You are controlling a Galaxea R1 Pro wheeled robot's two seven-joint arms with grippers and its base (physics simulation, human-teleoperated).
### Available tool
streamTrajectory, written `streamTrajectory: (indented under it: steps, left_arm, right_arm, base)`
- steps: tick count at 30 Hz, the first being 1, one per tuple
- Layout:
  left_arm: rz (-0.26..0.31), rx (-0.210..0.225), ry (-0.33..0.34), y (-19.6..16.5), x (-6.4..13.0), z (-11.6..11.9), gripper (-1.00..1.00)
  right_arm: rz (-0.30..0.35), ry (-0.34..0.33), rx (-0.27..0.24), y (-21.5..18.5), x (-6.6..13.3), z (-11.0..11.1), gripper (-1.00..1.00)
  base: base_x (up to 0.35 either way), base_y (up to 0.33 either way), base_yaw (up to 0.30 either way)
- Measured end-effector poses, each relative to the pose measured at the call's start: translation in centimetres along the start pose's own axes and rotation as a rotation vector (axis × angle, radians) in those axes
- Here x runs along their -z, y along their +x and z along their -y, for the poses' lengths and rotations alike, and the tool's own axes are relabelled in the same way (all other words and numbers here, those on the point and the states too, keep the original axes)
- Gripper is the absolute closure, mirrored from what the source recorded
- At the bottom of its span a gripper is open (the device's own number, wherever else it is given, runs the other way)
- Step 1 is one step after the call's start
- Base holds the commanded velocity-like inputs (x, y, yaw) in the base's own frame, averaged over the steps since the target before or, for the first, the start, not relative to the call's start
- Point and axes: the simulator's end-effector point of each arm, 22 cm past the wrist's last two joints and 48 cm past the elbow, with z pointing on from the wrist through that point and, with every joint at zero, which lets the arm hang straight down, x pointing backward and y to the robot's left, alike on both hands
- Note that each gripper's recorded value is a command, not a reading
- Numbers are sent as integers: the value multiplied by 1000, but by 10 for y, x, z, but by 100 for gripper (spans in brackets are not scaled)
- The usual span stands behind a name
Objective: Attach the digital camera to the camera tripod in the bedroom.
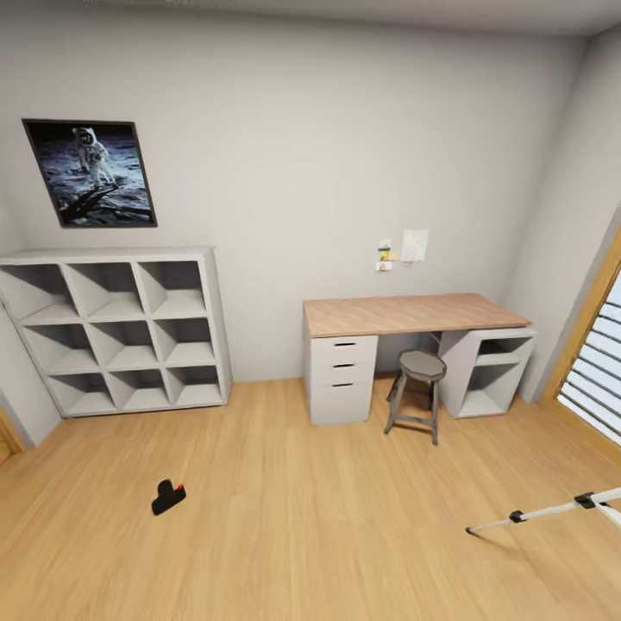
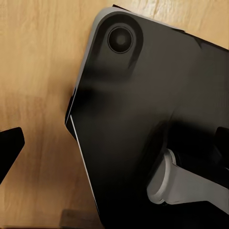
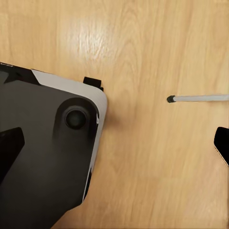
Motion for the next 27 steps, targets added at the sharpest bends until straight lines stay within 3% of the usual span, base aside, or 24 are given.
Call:
streamTrajectory:
  steps: [27]
  left_arm:
    - [0, 4, -4, 0, 0, -1, -100]
  right_arm:
    - [3, 2, -1, -1, 0, 1, -100]
  base:
    - [0, 0, 284]
